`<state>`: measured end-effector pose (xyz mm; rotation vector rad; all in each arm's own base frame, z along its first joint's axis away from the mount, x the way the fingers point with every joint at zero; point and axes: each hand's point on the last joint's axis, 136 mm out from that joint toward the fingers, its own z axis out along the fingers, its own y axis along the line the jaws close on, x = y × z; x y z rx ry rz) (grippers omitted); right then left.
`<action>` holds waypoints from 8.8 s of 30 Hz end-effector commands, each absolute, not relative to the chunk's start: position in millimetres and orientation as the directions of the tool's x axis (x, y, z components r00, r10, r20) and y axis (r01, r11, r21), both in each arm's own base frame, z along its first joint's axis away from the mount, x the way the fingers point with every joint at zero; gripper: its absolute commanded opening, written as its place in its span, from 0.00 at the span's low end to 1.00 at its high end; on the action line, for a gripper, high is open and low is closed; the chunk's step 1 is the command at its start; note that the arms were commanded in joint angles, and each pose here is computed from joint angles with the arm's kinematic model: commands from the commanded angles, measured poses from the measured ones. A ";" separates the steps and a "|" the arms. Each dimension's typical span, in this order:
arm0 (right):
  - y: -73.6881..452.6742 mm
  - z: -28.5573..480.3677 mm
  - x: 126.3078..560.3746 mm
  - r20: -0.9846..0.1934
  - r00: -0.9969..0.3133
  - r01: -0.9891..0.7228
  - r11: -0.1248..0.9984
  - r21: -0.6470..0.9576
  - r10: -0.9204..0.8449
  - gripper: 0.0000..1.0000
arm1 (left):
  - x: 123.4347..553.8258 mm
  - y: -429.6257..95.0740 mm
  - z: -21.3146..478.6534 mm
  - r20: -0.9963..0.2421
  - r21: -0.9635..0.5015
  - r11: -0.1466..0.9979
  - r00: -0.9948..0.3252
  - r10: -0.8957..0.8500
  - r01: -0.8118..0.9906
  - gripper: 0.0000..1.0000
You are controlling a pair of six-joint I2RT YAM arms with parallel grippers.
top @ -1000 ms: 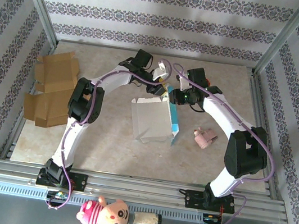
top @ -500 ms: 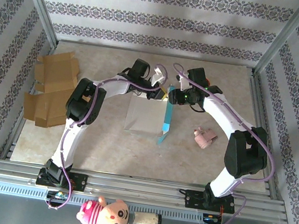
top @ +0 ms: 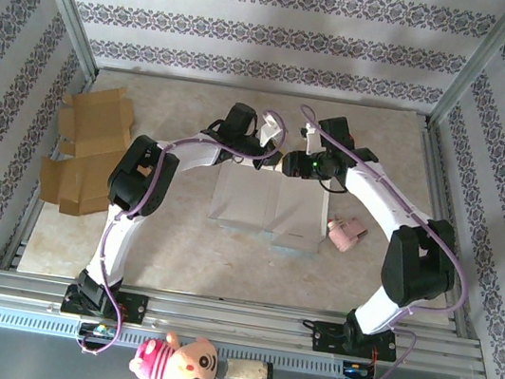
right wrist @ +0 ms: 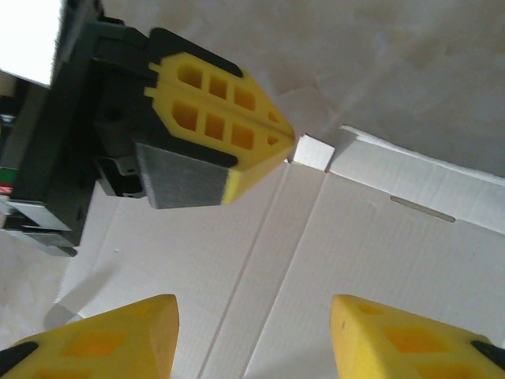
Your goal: Fold the paper box
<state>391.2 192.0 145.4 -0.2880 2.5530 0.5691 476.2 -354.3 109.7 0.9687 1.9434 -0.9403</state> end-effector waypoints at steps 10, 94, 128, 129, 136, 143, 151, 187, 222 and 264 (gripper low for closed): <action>91.2 106.0 380.6 -0.425 -0.895 0.063 0.981 0.184 0.137 0.63 | 454.3 -346.4 156.8 -0.865 -0.273 0.517 -0.442 0.237 0.811 0.15; 173.6 194.2 390.5 -0.312 -0.140 -0.618 0.329 -0.714 -0.940 0.00 | 406.4 -281.3 147.6 -0.778 -0.482 0.294 -0.558 0.288 0.825 0.45; 184.3 168.9 372.2 -0.246 -0.033 -0.536 0.225 -0.814 -0.969 0.00 | 380.2 -290.7 95.8 -0.823 -0.299 0.196 -0.356 0.443 0.934 0.41; 183.9 165.6 370.0 -0.233 -0.019 -0.532 0.207 -0.821 -0.972 0.00 | 380.3 -289.7 94.1 -0.820 -0.297 0.202 -0.358 0.447 0.933 0.41; 182.6 155.3 363.3 -0.186 0.025 -0.518 0.147 -0.843 -0.982 0.00 | 375.8 -290.4 94.5 -0.826 -0.305 0.193 -0.360 0.434 0.933 0.38; 186.8 162.5 369.0 -0.270 -0.011 -0.527 0.235 -0.817 -0.963 0.00 | 371.7 -292.2 102.0 -0.822 -0.343 0.171 -0.383 0.422 0.924 0.42; 182.6 162.7 371.4 -0.258 -0.017 -0.534 0.227 -0.814 -0.966 0.00 | 388.7 -262.2 100.7 -0.824 -0.276 0.276 -0.374 0.425 0.921 0.40; 190.2 169.5 361.4 -0.208 0.041 -0.410 0.173 -0.895 -0.977 0.00 | 373.6 -280.5 97.8 -0.817 -0.364 0.152 -0.393 0.422 0.919 0.41; 183.8 144.6 327.8 -0.119 0.129 -0.320 0.073 -0.945 -0.984 0.00 | 345.2 -327.1 81.8 -0.795 -0.274 0.204 -0.341 0.501 0.940 0.37; 194.2 115.2 333.8 -0.232 0.040 -0.494 0.182 -0.850 -0.972 0.09 | 396.5 -363.5 93.3 -0.893 -0.299 0.574 -0.436 0.113 0.762 0.39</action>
